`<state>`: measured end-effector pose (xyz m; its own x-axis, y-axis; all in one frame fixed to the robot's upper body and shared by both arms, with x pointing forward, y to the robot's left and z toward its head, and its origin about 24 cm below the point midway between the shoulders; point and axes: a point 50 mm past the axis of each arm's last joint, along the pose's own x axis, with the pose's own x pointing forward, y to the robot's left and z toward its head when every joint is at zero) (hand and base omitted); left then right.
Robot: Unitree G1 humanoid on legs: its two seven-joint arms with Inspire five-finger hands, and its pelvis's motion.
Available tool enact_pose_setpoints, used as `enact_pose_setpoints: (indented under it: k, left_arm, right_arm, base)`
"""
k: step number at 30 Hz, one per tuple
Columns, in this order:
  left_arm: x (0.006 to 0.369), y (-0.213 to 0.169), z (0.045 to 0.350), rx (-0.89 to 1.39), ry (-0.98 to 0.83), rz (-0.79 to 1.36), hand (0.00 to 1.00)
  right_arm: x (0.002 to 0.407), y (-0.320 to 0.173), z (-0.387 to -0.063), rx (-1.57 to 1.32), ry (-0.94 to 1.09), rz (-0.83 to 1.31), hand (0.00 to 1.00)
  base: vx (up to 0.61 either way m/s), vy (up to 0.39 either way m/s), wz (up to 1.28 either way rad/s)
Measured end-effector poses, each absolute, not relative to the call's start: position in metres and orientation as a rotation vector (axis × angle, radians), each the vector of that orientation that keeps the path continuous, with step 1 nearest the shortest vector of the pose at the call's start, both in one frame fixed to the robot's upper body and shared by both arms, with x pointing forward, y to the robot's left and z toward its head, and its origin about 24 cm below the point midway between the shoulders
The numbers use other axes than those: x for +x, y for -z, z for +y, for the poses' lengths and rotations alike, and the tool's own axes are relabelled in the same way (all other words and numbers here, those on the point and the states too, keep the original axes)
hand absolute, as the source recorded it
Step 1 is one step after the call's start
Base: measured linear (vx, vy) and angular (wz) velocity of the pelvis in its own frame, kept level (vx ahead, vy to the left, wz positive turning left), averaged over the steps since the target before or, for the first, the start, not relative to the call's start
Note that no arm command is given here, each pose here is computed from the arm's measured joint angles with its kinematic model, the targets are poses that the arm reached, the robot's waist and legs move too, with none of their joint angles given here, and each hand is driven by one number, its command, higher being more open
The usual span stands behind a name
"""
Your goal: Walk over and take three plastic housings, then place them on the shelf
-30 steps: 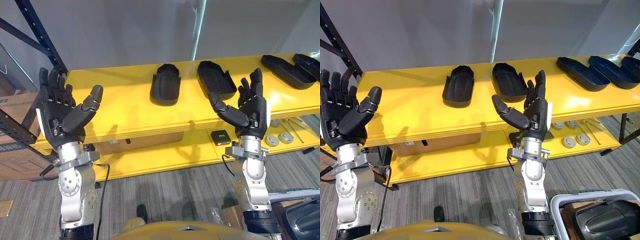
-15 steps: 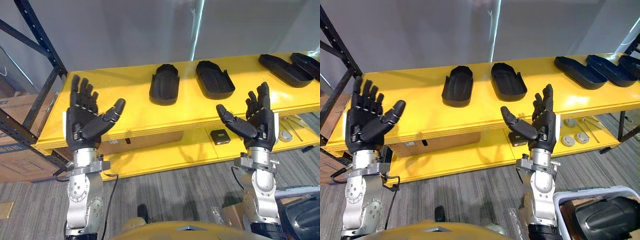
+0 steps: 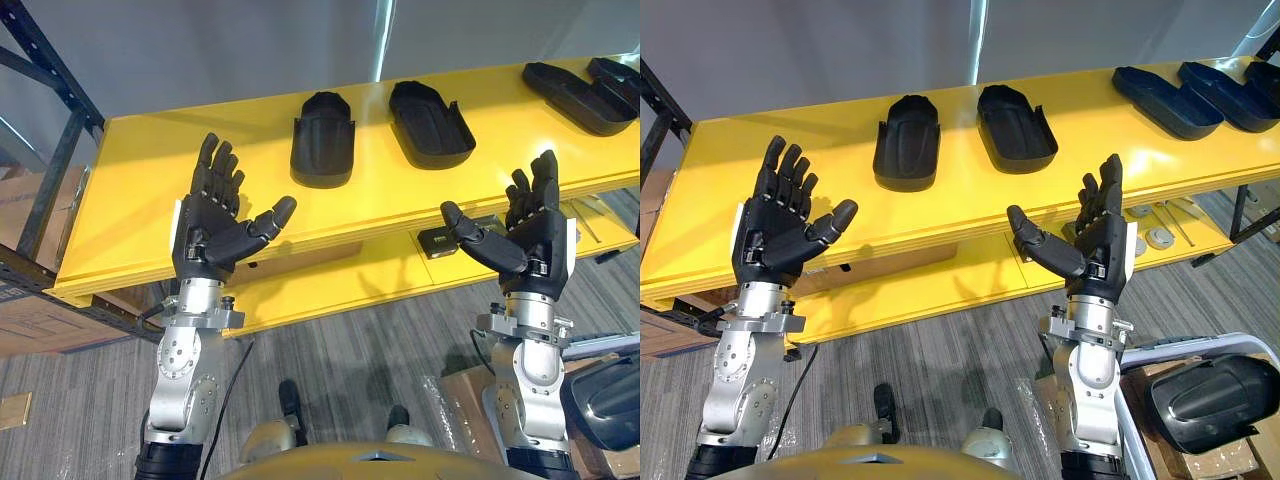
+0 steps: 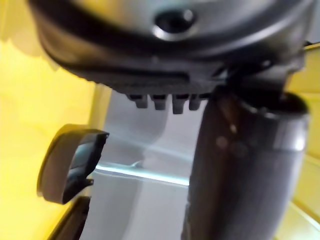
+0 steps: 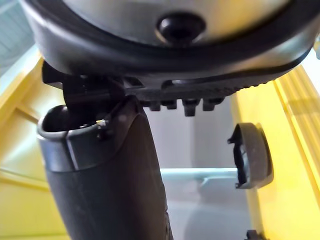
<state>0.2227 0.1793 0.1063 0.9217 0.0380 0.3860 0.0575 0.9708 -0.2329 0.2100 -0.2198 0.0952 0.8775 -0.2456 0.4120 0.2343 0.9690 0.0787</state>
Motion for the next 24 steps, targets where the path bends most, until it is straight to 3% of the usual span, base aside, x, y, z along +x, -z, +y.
enact_pose_setpoints:
  k: [6, 17, 24]
  left_arm:
    - [0.241, -0.118, 0.180, -0.174, -0.104, -0.447, 1.00]
    - [0.281, -0.143, 0.178, -0.161, -0.119, -0.512, 1.00]
    - [0.287, -0.150, 0.181, -0.144, -0.138, -0.530, 1.00]
  right_arm:
    - [0.213, -0.099, -0.220, 0.026, 0.247, -0.445, 1.00]
    - [0.229, -0.121, -0.216, 0.028, 0.210, -0.542, 1.00]
    - [0.231, -0.126, -0.218, 0.000, 0.187, -0.556, 1.00]
  base:
    - [0.04, -0.020, -0.14]
    - [0.00, 0.001, -0.07]
    - [0.05, 0.004, -0.01]
